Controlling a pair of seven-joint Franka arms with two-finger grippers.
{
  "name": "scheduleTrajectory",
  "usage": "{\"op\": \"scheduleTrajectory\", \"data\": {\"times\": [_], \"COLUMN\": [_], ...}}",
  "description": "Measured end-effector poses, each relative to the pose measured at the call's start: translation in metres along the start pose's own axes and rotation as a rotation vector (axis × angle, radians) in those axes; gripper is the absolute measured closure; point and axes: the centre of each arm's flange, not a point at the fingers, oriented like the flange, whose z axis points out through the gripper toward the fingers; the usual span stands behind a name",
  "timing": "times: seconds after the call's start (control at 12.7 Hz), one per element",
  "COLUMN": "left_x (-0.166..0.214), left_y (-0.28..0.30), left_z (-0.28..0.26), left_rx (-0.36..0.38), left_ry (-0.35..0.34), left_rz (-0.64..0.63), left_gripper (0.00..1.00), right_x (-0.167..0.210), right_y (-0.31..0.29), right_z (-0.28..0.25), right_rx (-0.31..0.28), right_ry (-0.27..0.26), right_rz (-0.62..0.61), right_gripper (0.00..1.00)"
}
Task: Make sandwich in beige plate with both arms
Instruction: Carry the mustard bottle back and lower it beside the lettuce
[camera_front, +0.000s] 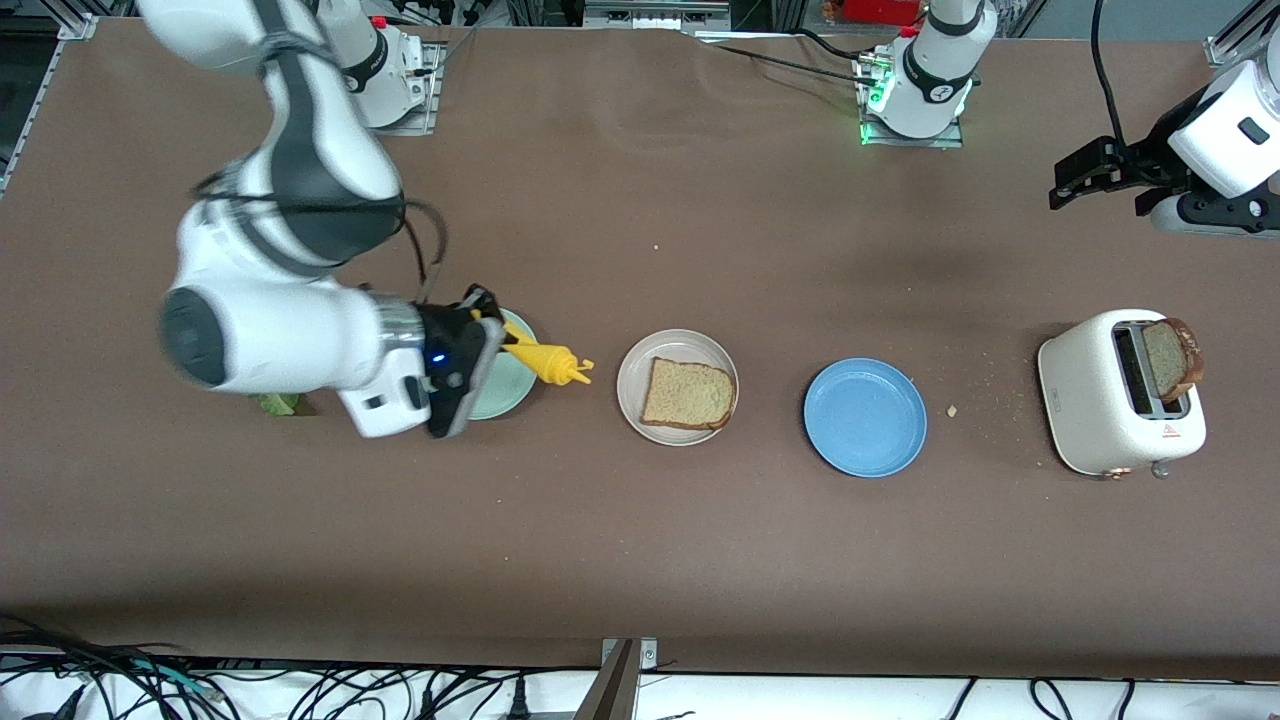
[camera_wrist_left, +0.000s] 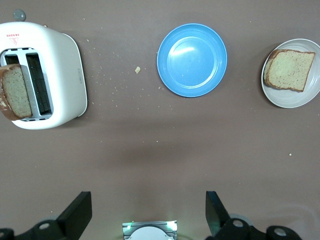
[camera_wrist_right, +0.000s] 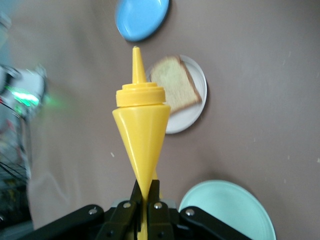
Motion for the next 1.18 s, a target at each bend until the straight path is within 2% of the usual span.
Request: {"op": "scheduleTrajectory", "data": {"times": [0.16,0.39,0.63,0.86,1.18], "left_x": [0.0,0.0,0.0,0.0,0.0], "left_y": [0.0,0.0,0.0,0.0,0.0], "left_z": [0.0,0.0,0.0,0.0,0.0], "left_rx": [0.0,0.0,0.0,0.0,0.0], "left_ry": [0.0,0.0,0.0,0.0,0.0], "left_rz": [0.0,0.0,0.0,0.0,-0.001], "left_gripper": [0.0,0.0,0.0,0.0,0.0], "right_x": [-0.026,-0.062,-0.104,-0.162,-0.235], "right_y": [0.031,0.071,0.115,0.168,0.221], "right_z": [-0.039,-0.064,-0.065,-0.051,-0.018], "right_rx": [0.076,0.178,0.252,0.342,0.399], "right_ry": [0.136,0.294,0.403,0.535,0.642], "right_rz": [-0.007,-0.111,-0.244,-0.38,-0.57], "right_gripper": [0.94,0.94,0.94,0.94,0.94]}}
